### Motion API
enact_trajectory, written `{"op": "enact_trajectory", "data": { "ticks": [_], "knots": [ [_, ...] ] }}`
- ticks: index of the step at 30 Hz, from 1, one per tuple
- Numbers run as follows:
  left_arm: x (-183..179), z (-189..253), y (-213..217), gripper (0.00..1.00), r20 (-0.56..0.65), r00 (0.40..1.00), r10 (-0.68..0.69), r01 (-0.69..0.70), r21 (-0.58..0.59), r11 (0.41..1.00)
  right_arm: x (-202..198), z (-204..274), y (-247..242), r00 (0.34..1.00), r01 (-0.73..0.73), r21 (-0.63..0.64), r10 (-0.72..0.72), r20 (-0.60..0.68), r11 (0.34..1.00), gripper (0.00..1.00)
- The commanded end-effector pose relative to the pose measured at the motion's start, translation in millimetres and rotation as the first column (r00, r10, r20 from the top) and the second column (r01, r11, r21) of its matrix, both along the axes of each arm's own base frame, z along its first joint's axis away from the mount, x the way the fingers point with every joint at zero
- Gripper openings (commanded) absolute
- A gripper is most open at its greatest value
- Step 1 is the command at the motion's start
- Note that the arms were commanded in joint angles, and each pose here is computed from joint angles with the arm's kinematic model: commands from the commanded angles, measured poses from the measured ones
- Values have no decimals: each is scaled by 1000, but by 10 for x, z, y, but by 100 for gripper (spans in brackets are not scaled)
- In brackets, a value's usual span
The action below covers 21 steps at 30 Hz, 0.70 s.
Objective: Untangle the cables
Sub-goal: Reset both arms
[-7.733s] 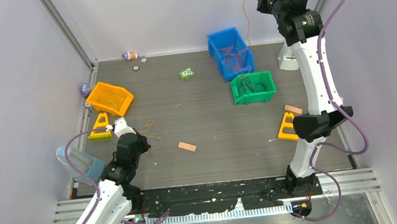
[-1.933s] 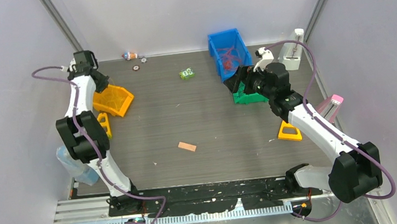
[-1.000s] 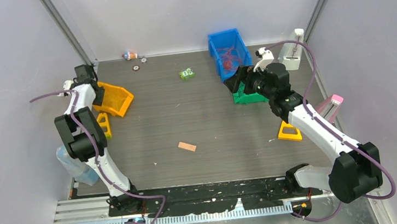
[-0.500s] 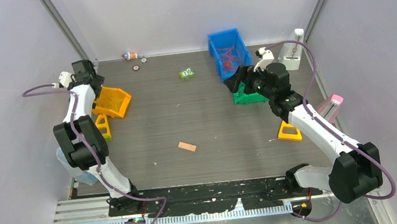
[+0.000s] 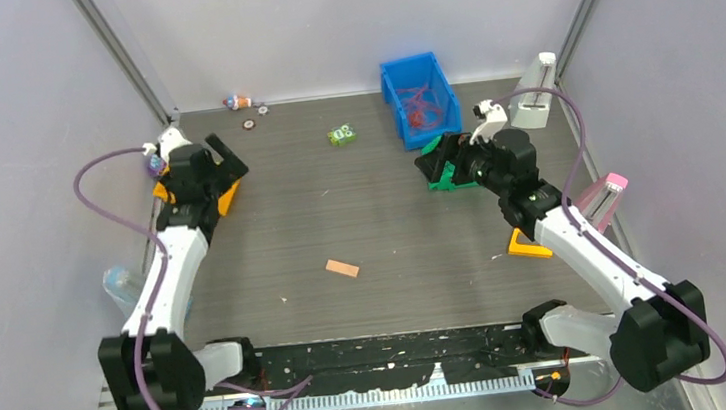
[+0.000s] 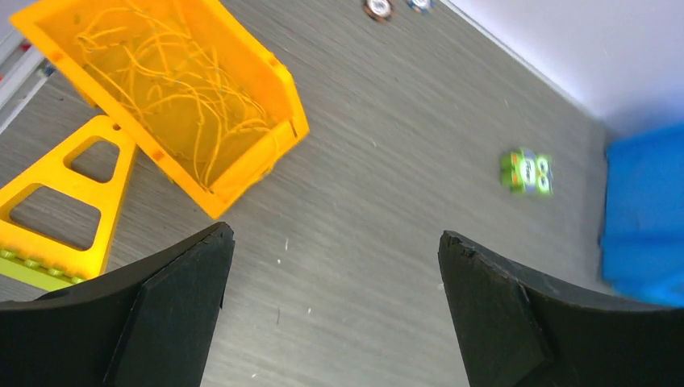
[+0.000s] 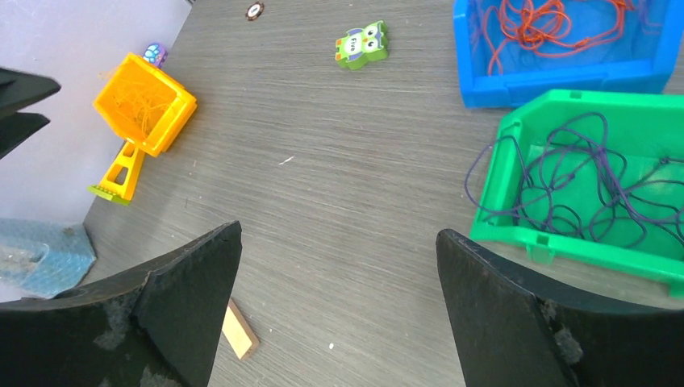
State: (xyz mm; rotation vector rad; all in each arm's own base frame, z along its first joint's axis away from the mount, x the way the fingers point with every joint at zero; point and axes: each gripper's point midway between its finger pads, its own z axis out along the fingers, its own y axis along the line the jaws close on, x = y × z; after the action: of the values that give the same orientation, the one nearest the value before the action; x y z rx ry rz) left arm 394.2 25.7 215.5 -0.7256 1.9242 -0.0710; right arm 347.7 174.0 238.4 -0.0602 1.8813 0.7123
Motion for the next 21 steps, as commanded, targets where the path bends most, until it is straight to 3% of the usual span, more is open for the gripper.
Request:
{"op": "enact_trajectory", "data": {
  "ticks": [1,5,11,17,21],
  "knots": [
    [-192,238,-341,99,142,965,-222,208,109,972,-106,108,-154,996,56,-18,-54,77,998,95],
    [-589,209,-477,100,188,936,-298,271,159,949,-160,-58,-329,989,130,-59,-126,77,990,95],
    [-1040,-325,-629,100,186,918,-350,335,109,936,-336,-537,-704,959,279,-122,-268,97,953,95],
    [-1169,-637,-572,100,152,930,-333,319,110,941,-528,-830,-916,948,308,-226,-278,153,924,95],
    [-1200,-717,-535,100,167,929,-329,309,136,941,-598,-870,-902,939,310,-161,-276,204,937,95]
  ]
}}
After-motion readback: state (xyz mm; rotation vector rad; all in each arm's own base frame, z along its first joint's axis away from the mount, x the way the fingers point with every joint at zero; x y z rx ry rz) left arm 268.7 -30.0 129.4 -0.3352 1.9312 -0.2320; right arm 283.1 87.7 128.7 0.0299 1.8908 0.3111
